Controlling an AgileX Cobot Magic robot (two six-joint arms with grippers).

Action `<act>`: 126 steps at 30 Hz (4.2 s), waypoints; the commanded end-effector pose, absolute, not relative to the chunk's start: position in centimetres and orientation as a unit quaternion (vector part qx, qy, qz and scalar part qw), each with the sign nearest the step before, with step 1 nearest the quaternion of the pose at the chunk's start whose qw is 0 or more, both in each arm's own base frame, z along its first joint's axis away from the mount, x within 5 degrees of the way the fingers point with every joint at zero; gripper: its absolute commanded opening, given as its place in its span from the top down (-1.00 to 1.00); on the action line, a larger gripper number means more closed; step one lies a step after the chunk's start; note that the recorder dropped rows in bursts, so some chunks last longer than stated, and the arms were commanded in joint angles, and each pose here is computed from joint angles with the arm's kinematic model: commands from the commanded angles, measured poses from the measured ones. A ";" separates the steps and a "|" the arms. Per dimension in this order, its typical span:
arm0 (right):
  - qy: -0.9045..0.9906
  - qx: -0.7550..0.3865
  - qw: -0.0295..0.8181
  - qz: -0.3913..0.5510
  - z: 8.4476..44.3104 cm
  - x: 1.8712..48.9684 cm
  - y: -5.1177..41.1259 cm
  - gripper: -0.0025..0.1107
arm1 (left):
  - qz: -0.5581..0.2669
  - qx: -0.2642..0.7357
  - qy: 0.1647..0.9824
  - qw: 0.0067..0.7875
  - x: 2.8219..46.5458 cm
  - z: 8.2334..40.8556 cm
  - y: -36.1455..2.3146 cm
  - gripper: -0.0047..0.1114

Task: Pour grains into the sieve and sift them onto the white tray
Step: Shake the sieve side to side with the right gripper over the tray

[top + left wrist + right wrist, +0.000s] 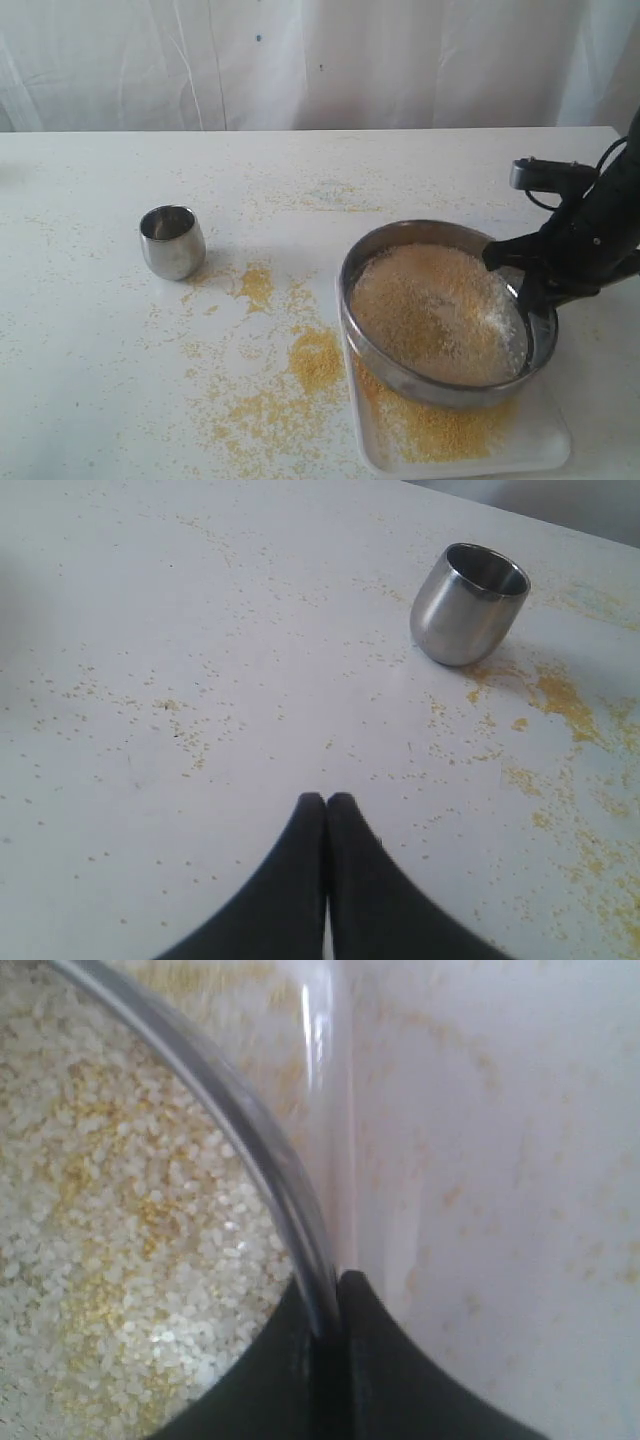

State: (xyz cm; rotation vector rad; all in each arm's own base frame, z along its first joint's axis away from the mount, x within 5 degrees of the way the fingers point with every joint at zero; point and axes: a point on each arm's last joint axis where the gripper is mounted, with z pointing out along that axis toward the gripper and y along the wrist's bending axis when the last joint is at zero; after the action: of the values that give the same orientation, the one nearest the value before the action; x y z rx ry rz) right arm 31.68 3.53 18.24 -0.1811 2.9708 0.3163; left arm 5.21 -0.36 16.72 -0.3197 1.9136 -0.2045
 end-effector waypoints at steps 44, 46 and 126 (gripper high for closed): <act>0.988 0.038 0.071 0.130 18.2 31.0 3.8 0.96 | -0.090 -0.139 0.812 0.559 5.2 16.6 -0.4 0.92; 0.983 0.046 0.131 0.120 18.2 32.2 3.5 0.96 | -0.090 -0.139 0.812 0.559 5.2 16.6 -0.4 0.92; 0.993 -0.039 0.046 0.105 19.1 31.0 3.5 0.96 | -0.090 -0.139 0.812 0.559 5.2 16.6 -0.4 0.92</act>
State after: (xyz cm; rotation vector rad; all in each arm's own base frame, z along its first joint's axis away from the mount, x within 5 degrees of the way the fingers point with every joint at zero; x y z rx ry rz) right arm 32.21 3.42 18.64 -0.0761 2.9289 0.2844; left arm 5.21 -0.36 16.72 -0.3214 1.9134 -0.2057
